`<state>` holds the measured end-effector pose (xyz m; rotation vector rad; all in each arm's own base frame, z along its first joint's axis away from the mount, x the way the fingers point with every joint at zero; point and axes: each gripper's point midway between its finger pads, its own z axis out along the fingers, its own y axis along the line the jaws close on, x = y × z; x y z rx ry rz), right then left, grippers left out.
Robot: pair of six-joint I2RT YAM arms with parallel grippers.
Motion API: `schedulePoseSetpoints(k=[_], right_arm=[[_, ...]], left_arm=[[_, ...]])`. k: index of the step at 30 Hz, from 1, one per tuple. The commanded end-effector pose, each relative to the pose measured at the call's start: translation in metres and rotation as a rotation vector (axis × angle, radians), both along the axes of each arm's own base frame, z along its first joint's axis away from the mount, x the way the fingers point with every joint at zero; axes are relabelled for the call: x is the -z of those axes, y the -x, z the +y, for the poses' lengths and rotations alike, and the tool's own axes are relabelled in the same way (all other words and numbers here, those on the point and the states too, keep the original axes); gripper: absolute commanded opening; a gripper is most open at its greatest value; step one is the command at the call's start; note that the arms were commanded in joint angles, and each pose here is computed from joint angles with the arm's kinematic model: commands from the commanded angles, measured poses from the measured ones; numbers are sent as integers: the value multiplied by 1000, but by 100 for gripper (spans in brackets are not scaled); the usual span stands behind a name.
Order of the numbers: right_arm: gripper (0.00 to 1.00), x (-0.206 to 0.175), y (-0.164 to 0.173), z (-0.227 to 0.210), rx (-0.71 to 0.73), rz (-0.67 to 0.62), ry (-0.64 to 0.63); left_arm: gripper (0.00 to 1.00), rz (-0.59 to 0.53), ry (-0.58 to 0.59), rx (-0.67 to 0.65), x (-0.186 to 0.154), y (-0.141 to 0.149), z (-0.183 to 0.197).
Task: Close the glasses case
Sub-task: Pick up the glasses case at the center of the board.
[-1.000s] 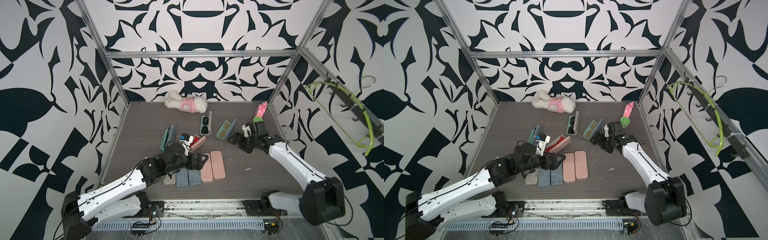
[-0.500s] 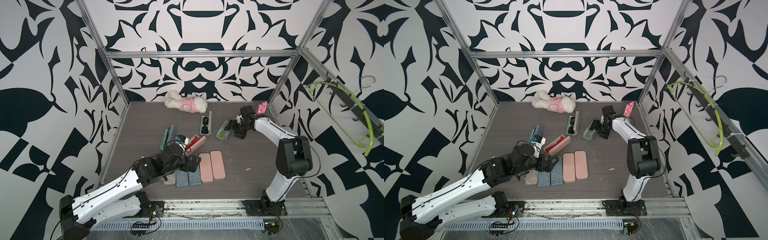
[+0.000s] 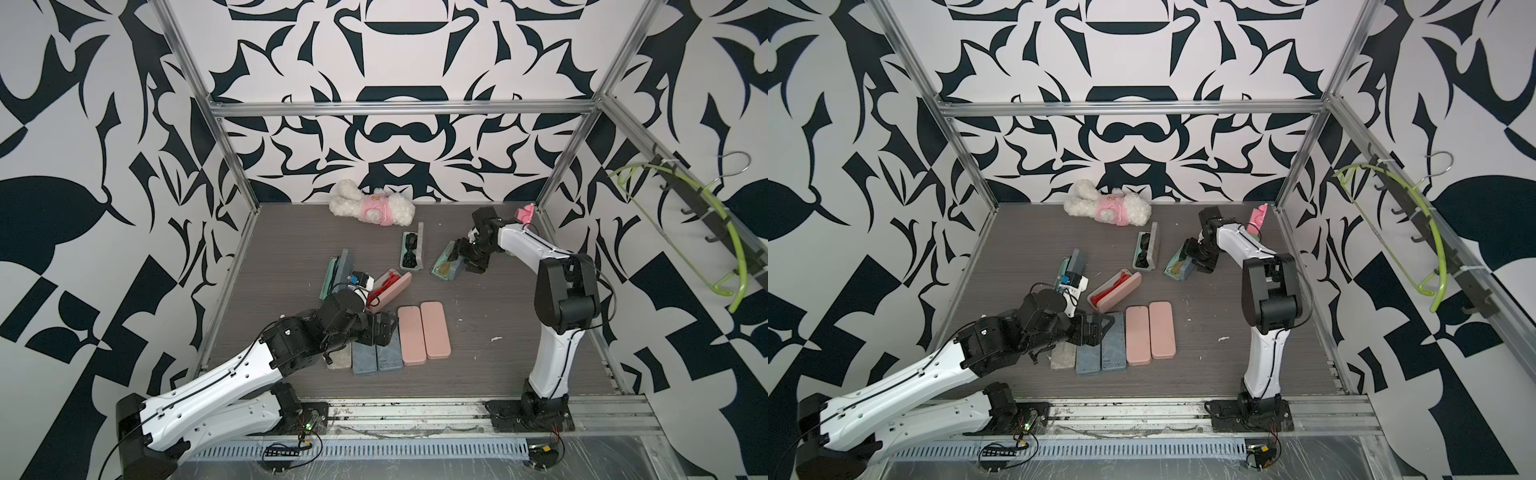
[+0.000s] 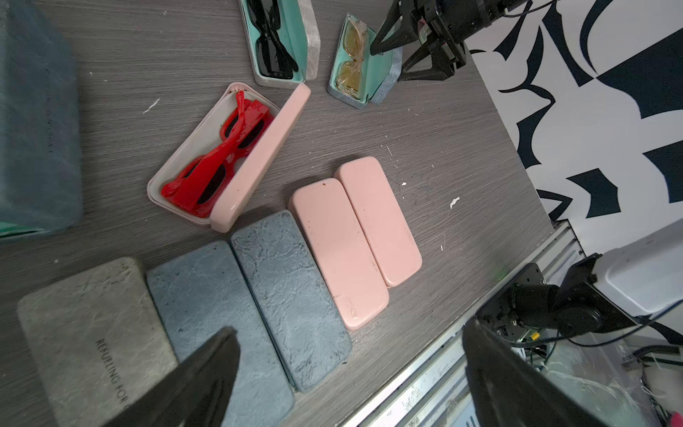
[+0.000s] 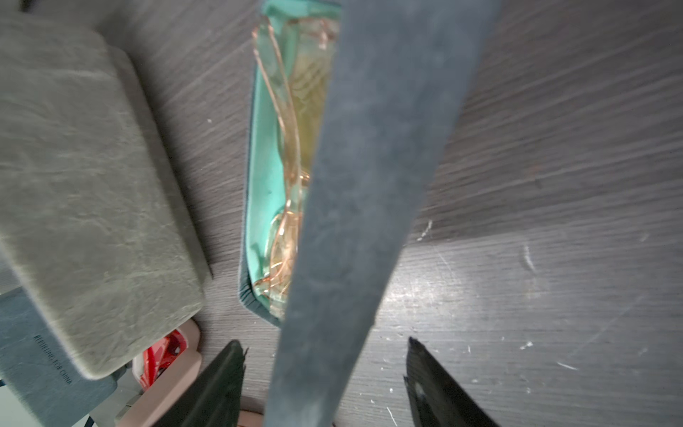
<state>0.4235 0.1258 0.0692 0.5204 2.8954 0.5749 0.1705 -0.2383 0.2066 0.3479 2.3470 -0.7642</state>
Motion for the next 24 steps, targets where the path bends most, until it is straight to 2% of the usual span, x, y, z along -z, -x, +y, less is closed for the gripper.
schedulePoseSetpoints(k=[1, 9, 24], right_arm=[[66, -17, -5, -5, -23, -33, 36], [48, -16, 1, -11, -53, -25, 76], [27, -21, 14, -12, -112, -26, 153]], left_arm=[[99, 22, -35, -15, 14, 3, 9], [99, 34, -39, -15, 19, 4, 9], [99, 51, -48, -6, 28, 4, 6]])
